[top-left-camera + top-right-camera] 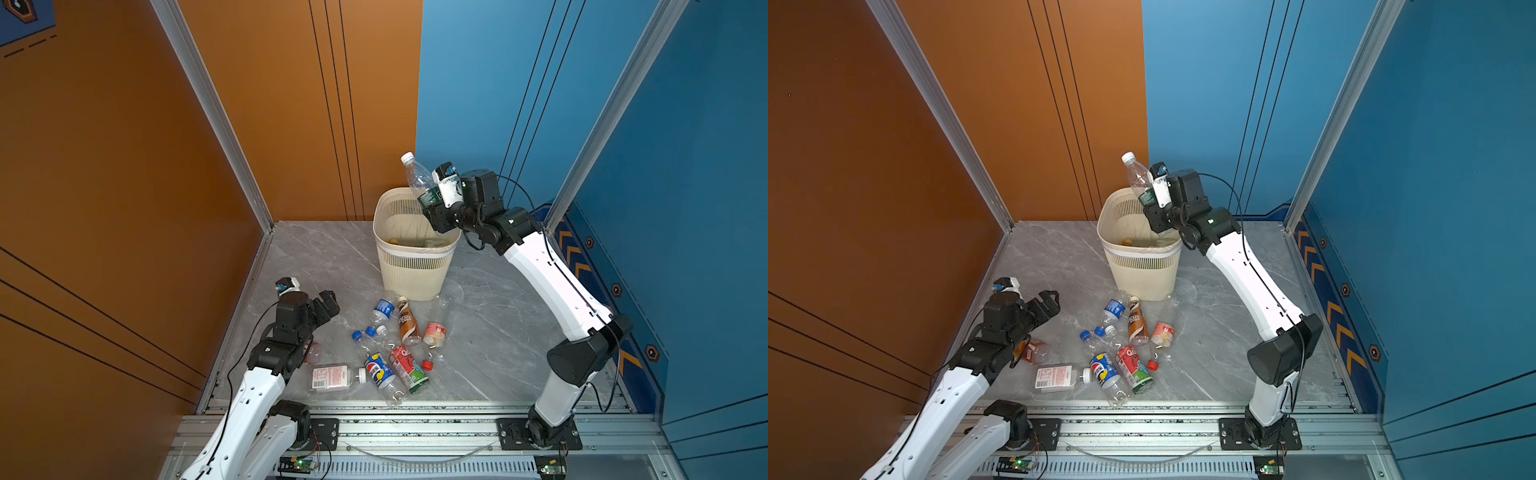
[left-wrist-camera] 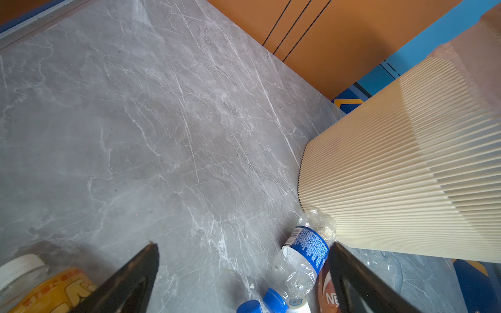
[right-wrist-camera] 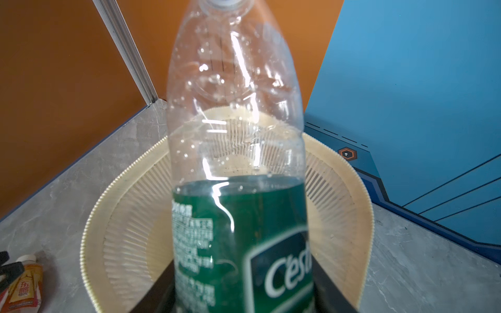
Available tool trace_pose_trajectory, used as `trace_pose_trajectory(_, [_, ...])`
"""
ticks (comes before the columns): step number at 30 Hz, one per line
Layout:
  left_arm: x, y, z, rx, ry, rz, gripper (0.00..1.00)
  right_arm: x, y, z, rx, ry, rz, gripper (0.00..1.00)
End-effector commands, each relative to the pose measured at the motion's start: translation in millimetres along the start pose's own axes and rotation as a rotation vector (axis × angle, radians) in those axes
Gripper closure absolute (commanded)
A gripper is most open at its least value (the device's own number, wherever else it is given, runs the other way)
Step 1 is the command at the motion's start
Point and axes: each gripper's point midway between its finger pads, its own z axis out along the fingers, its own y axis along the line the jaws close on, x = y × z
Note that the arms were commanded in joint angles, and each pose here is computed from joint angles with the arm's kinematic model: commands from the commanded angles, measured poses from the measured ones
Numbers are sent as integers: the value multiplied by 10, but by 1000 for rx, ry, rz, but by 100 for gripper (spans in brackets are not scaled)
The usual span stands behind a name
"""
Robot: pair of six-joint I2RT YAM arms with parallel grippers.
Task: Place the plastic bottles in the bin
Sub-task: 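Lift the C'estbon bottle with the right gripper over the wastebasket, then open the right gripper to drop the bottle and withdraw it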
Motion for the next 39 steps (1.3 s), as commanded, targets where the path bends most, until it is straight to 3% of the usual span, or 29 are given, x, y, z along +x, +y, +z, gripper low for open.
trace_pose_trajectory(1, [88, 56, 18, -10, 34, -9, 2, 147, 47, 62, -24, 76, -101, 44])
trace_pose_trajectory(10, [90, 53, 20, -10, 45, -29, 1, 290, 82, 191, -5, 146, -177, 42])
trace_pose_trajectory(14, [84, 58, 16, -13, 45, -34, 1, 263, 9, 176, 46, 141, -162, 15])
trace_pose_trajectory(18, [100, 43, 19, -8, 58, -38, 1, 31, -66, -28, 87, 56, -100, 1])
trace_pose_trajectory(23, [135, 60, 21, -14, 74, -41, 1, -268, -240, -483, 179, -112, 10, 0])
trace_pose_trajectory(26, [150, 80, 24, -22, 78, -40, 0, -229, -269, -767, 172, -208, 105, 1])
trace_pose_trajectory(33, [181, 82, 63, -24, 94, -34, 0, 717, -220, -1069, 99, -313, 345, 0])
trace_pose_trajectory(39, [269, -38, 173, 12, 170, 18, 3, 1495, -359, -1125, 186, -224, 502, 0])
